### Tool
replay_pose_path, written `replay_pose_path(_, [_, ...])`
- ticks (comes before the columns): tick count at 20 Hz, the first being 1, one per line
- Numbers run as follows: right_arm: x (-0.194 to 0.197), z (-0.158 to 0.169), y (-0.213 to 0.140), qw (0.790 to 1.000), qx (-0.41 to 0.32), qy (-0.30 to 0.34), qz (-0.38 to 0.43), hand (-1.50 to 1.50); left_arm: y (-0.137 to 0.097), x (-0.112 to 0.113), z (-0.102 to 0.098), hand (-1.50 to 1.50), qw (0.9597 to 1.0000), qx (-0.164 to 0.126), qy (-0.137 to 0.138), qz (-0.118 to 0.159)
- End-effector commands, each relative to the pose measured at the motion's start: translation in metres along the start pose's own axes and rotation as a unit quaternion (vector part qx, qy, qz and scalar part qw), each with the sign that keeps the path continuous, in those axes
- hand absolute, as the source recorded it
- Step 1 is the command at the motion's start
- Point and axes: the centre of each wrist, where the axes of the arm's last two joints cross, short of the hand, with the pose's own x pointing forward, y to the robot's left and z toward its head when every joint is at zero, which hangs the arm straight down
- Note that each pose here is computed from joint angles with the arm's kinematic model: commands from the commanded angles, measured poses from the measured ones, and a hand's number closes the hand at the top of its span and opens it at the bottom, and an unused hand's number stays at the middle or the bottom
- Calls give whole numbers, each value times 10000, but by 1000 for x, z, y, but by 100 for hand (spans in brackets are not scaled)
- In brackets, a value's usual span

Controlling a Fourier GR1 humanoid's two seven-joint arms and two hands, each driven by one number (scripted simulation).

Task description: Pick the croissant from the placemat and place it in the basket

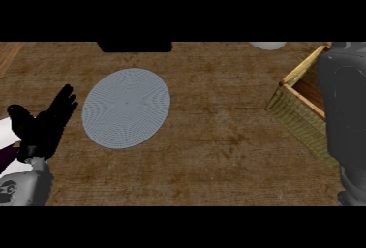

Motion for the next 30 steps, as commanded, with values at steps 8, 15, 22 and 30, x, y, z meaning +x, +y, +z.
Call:
replay_pose_path(8, [-92, -21, 22, 9899, -548, 1306, 66, -150, 14, 17, -11, 0, 9999, -149, -4, 40])
replay_pose_path(15, [-100, -20, -3, 9955, -382, 776, -382, -150, 5, 10, -8, 0, 10000, 76, -29, 6])
replay_pose_path(22, [-98, -30, -54, 9637, -1512, 1478, -1628, -150, 18, -1, -8, 0, 10000, -44, 62, 25])
replay_pose_path(30, [-164, -11, -132, 9440, -1657, 1794, -2220, -150, 24, 3, 1, 0, 10000, 70, -18, -52])
